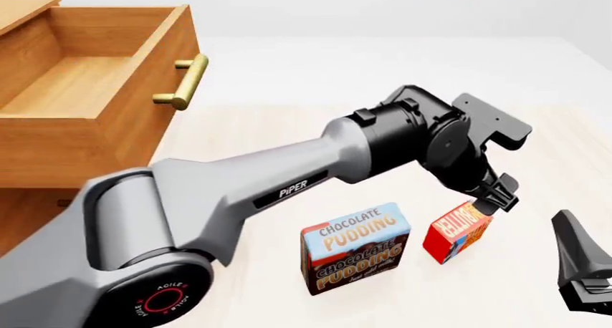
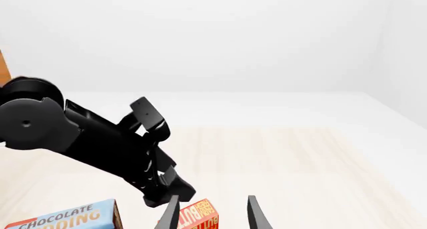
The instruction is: Put the butter at the back in the top drawer of the cabinet and close it.
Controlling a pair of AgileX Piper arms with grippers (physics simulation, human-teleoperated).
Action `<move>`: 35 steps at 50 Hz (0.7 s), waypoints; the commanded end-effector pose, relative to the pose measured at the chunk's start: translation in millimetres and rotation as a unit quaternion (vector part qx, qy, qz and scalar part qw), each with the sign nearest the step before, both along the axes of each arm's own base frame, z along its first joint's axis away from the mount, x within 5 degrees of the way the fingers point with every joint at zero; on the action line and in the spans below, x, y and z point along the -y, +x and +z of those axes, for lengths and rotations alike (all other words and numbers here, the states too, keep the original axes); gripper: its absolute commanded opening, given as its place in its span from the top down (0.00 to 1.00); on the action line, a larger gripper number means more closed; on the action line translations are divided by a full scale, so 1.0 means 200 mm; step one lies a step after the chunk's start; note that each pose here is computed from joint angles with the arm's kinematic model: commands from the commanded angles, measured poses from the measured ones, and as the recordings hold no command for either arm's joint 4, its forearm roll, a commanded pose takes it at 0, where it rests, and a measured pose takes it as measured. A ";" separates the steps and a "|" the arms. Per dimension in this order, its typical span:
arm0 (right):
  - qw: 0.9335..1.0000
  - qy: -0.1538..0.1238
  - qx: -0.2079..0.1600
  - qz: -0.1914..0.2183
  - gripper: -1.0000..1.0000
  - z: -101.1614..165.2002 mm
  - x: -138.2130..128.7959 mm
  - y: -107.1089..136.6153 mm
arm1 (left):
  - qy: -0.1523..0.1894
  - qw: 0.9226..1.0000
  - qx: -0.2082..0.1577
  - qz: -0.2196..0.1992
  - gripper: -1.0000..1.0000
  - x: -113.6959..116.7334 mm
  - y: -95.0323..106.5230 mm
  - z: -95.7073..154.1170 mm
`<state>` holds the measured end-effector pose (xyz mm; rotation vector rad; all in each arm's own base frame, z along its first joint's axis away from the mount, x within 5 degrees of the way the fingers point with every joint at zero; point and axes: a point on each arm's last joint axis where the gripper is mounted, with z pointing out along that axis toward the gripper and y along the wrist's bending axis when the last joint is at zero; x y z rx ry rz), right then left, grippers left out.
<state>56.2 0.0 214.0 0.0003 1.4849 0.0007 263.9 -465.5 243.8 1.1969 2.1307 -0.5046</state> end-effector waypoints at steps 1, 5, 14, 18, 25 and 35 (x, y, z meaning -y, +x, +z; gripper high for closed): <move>1.000 0.000 0.000 0.000 0.00 0.00 0.00 0.00 | 0.000 1.000 -0.004 0.005 0.00 0.01 0.01 -0.03; 1.000 0.000 0.000 0.000 0.00 0.00 0.00 0.00 | 0.002 1.000 -0.005 0.005 0.00 0.01 0.02 -0.05; 1.000 0.000 0.000 0.000 0.00 0.00 0.00 0.00 | 0.003 1.000 -0.009 0.008 0.00 0.02 0.02 -0.07; 1.000 0.000 0.000 0.000 0.00 0.00 0.00 0.00 | 0.003 1.000 -0.010 0.008 0.00 0.02 0.02 -0.08; 1.000 0.000 0.000 0.000 0.00 0.00 0.00 0.00 | 0.005 1.000 -0.013 0.008 0.00 0.03 0.01 -0.10; 1.000 0.000 0.000 0.000 0.00 0.00 0.00 0.00 | 0.006 1.000 -0.015 0.008 0.00 0.04 0.00 -0.11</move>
